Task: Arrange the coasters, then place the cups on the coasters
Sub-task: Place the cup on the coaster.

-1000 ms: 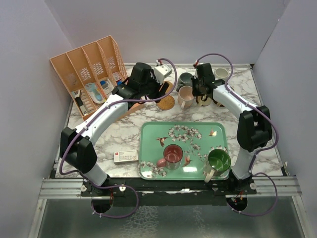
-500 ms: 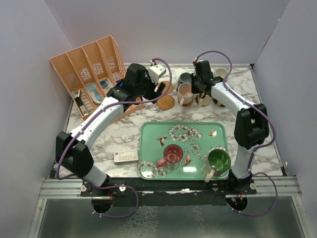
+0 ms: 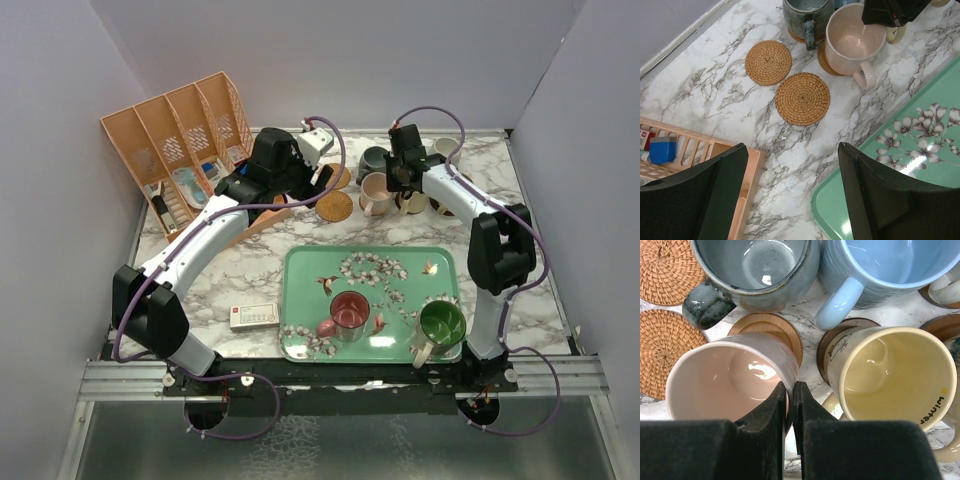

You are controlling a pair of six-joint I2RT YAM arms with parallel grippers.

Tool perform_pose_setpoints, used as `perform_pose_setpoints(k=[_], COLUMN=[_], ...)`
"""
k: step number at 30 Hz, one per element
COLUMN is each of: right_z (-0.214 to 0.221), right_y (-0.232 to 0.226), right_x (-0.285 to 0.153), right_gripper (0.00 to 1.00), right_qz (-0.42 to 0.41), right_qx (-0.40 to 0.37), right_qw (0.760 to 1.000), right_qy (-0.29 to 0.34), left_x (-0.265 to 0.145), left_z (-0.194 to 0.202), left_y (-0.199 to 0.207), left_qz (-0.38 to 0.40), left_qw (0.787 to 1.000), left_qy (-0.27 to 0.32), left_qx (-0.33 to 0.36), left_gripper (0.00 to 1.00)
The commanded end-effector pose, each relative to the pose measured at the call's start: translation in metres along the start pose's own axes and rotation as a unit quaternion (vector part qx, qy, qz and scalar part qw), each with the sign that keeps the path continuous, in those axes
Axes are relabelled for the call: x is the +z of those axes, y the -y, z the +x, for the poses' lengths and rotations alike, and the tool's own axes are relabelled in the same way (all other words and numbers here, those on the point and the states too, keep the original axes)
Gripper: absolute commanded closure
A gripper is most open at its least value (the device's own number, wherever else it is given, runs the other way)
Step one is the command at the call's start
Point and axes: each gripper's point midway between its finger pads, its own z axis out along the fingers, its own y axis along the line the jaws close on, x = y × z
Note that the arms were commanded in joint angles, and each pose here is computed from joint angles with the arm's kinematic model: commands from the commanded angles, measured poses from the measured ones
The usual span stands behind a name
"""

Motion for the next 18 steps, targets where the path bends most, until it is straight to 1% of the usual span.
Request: perform_pose_setpoints(k=[1,18], right_z=[-0.035,-0.035], right_y=[-0.003,-0.002], right_x=[-0.007,0.003], right_gripper=[0.99,0.99], right_qz=[0.002,0.011], right_qx=[0.024,0.023], right_qw=[0.999,0.999], right_qy=[0.046,0.038], left_x=[-0.012,-0.014], left_z=[-0.013,-0.012], left_y=[-0.002,-0.001], left_qz=[-0.003,0.006], left_qw=[1.0,0.999], left_qy=[0.027,0.03], left_qx=[-0.004,-0.008], left_gripper=[0.24,0.23])
